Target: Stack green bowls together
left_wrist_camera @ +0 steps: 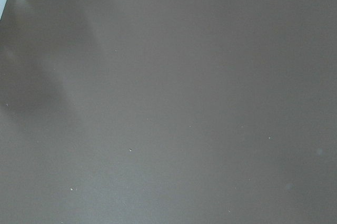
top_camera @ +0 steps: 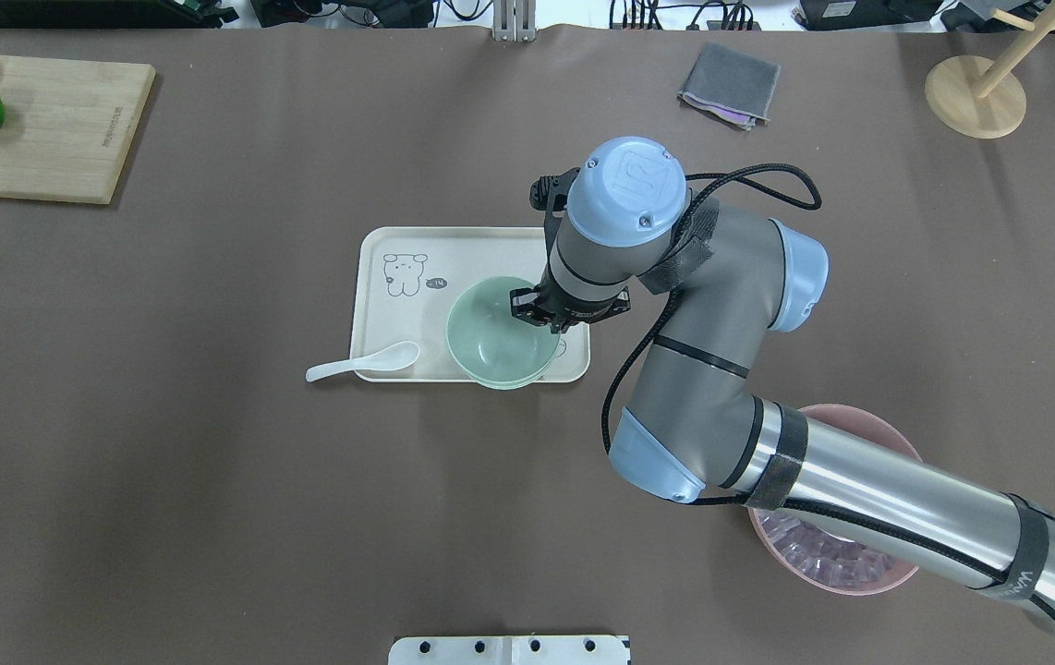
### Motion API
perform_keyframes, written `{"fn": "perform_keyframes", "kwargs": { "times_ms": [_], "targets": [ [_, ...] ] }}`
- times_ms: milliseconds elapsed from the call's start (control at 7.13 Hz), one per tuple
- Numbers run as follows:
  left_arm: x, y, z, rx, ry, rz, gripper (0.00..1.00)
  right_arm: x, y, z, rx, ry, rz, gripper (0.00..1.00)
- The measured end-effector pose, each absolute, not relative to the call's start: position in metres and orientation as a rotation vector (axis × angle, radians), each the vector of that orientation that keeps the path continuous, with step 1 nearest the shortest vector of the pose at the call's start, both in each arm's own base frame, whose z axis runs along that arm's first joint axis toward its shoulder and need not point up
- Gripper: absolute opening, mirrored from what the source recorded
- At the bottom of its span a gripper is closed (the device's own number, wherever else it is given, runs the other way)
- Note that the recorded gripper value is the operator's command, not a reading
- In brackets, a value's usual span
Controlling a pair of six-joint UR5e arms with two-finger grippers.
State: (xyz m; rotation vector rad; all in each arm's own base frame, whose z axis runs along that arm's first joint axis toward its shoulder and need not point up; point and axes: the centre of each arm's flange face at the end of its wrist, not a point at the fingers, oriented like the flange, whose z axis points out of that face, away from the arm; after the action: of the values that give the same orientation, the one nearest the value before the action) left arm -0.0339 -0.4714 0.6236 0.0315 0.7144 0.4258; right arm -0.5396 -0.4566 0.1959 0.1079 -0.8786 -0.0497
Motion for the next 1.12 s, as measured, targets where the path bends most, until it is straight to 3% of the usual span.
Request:
{"fn": "perform_keyframes", "kwargs": {
  "times_ms": [140, 701, 1122],
  "targets": [
    [-0.034, -0.471, 0.623, 0.032, 0.714, 0.426, 0.98, -0.540, -0.456, 0.196, 0.107, -0.879, -0.050, 0.98],
    [-0.034, -0.471, 0.623, 0.032, 0.714, 0.426, 0.98, -0.526, -0.467, 0.187, 0.128, -0.924, -0.035, 0.99],
    [-0.034, -0.470, 0.631, 0.016, 0.717, 0.417, 0.98, -0.469, -0.518, 0.189, 0.115, -0.935, -0.006, 1.00]
  ]
}}
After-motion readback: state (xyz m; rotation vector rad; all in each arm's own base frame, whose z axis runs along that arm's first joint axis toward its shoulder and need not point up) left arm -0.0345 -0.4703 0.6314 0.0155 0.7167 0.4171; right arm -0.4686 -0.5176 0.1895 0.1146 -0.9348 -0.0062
